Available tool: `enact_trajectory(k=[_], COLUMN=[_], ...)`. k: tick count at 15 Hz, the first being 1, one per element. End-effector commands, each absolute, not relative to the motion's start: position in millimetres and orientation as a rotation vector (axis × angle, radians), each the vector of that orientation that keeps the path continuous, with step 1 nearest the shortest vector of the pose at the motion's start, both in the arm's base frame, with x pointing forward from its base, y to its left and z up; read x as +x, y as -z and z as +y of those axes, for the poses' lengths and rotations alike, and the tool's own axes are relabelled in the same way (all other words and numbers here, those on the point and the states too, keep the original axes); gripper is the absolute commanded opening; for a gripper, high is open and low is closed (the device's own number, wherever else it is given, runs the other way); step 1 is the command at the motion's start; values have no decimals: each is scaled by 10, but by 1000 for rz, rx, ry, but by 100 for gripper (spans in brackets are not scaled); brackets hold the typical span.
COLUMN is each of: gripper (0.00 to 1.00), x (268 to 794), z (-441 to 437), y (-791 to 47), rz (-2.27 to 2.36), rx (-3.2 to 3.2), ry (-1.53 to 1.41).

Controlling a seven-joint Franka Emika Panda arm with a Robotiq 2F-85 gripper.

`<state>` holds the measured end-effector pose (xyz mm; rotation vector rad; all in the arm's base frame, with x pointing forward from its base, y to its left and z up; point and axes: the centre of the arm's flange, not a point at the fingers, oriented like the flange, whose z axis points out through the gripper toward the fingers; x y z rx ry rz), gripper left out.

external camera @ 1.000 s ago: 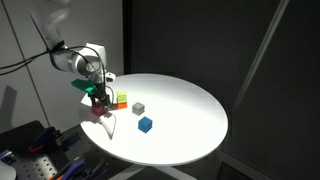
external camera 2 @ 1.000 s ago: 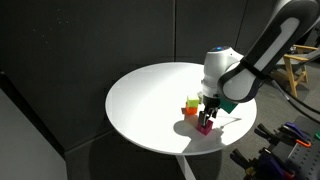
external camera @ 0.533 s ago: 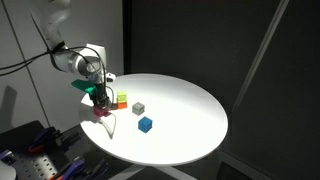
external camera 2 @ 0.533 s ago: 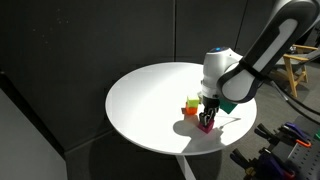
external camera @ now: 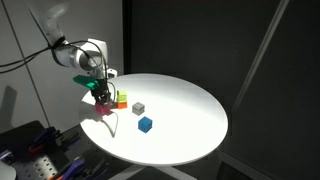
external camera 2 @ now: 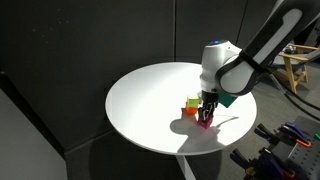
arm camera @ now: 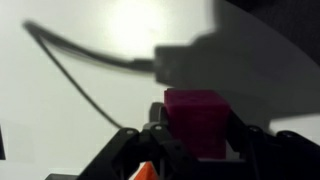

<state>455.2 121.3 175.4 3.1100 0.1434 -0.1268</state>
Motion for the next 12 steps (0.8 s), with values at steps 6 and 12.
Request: enact_trajectory(k=[6, 12], gripper=[30, 30], x=[4596, 4673], z=[1251, 1175], y=[-2417, -2739], rz=[152, 92], rx=[3084, 3078], ry=[129, 110])
